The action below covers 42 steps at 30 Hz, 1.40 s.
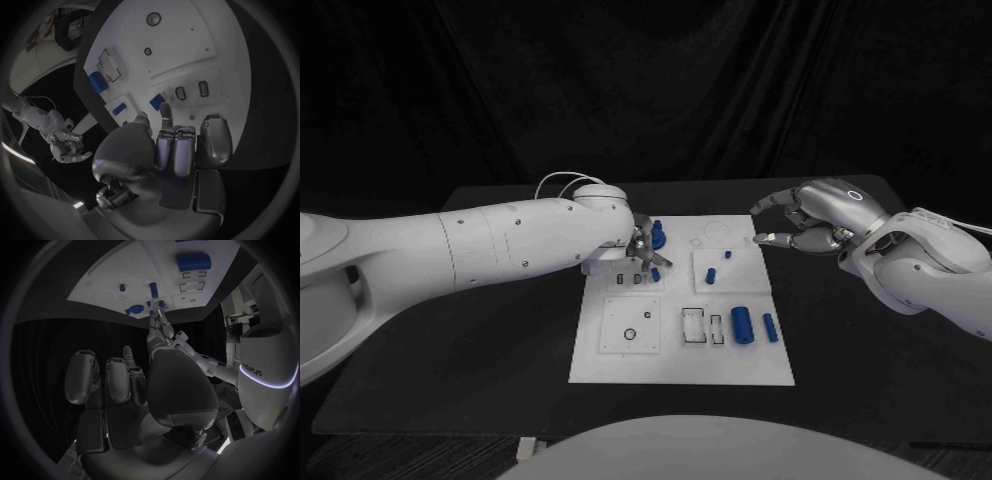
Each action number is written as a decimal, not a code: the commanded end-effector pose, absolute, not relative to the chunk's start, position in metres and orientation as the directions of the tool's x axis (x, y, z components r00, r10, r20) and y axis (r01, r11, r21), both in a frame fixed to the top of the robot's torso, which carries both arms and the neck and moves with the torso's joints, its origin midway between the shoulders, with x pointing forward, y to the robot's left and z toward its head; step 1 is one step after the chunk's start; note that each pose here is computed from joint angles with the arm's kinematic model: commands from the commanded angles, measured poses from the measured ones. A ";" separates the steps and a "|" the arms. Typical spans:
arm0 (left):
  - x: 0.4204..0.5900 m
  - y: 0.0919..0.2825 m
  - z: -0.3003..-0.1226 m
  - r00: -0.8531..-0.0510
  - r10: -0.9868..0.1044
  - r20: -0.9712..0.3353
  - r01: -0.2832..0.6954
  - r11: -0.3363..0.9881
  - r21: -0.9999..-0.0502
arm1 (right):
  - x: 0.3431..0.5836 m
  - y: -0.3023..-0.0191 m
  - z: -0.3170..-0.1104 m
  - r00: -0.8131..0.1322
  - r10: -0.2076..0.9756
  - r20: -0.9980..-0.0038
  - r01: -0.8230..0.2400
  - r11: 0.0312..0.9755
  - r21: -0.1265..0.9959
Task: Assemble the parts on the task board
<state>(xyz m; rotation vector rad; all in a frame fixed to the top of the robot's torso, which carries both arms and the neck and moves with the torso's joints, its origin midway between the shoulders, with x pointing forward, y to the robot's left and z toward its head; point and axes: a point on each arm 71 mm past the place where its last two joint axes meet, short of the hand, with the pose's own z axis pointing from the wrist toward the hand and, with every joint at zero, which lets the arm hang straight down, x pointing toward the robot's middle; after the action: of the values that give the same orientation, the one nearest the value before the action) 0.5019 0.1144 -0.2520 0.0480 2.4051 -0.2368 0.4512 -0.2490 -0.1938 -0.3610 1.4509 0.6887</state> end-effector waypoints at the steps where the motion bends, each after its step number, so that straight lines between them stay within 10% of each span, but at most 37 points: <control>1: 0.502 0.112 -0.253 -0.743 -0.040 -0.668 0.103 0.979 -0.174 | 0.451 -0.250 -0.193 -0.004 0.221 -0.975 -0.609 0.773 0.178; 42: 0.497 0.110 -0.269 -0.782 -0.006 -0.623 0.127 0.977 -0.169 | 0.453 -0.250 -0.195 -0.014 0.214 -0.977 -0.598 0.781 0.180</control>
<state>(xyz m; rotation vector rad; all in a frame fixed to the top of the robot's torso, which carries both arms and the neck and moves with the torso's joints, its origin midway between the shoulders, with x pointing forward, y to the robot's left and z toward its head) 0.4989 0.1127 -0.2668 0.0600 2.4411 -0.2426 0.4519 -0.2489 -0.1941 -0.3513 1.4514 0.6809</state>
